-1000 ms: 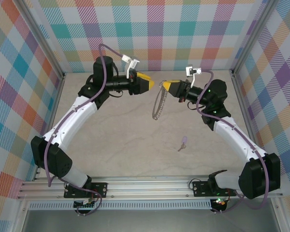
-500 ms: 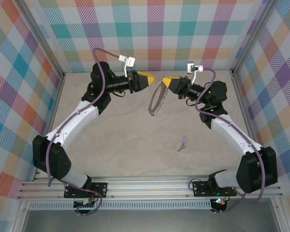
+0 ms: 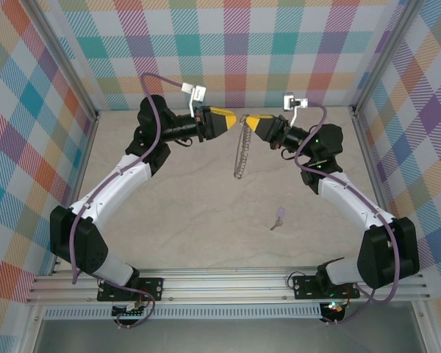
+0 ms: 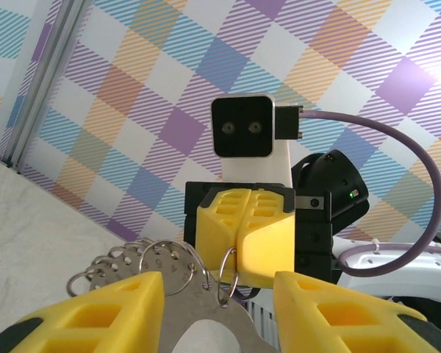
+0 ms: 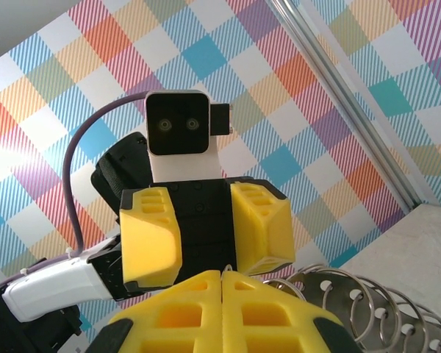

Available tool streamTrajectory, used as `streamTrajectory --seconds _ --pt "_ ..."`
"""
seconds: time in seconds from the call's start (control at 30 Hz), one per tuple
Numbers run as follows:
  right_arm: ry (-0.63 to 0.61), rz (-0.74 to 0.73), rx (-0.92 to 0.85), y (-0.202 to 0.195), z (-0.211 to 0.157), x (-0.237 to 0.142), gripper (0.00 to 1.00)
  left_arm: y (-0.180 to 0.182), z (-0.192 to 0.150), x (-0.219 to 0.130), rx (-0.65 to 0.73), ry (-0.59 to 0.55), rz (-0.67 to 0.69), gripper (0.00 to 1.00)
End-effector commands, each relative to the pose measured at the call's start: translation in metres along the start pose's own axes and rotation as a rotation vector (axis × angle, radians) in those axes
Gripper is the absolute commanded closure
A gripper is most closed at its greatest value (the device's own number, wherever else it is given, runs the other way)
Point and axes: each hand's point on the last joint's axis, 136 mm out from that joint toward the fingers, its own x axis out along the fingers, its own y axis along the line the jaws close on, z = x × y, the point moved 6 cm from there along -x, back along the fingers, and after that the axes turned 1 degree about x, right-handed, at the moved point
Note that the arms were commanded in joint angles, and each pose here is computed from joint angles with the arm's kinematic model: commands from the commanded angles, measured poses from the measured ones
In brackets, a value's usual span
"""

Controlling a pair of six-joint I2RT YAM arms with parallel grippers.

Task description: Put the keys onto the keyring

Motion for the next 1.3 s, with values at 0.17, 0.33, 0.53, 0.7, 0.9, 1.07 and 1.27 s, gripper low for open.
streamTrajectory --seconds 0.17,0.33,0.53,0.7,0.9,1.07,1.27 --pt "-0.029 0.071 -0.063 0.018 0.011 0.004 1.0 -0.019 -0.002 0.008 0.046 0.018 -0.074 0.59" --pt "-0.028 0.072 -0.059 0.018 0.011 0.005 1.0 -0.017 -0.003 0.009 0.046 0.019 -0.07 0.6" --pt "-0.028 0.074 -0.056 0.018 0.01 0.006 1.0 -0.017 -0.005 0.013 0.041 0.028 -0.077 0.62" --pt "-0.029 0.073 -0.053 0.017 0.01 0.006 1.0 -0.018 -0.006 0.015 0.041 0.034 -0.089 0.65" --pt "-0.028 0.072 -0.052 0.017 0.009 0.006 1.0 -0.019 -0.005 0.016 0.047 0.032 -0.09 0.71" --pt "-0.025 0.067 -0.046 0.015 0.008 0.006 1.0 -0.018 -0.005 0.016 0.048 0.027 -0.083 0.77" --pt "-0.025 0.067 -0.046 0.015 0.008 0.006 1.0 -0.019 -0.005 0.016 0.048 0.024 -0.084 0.82"
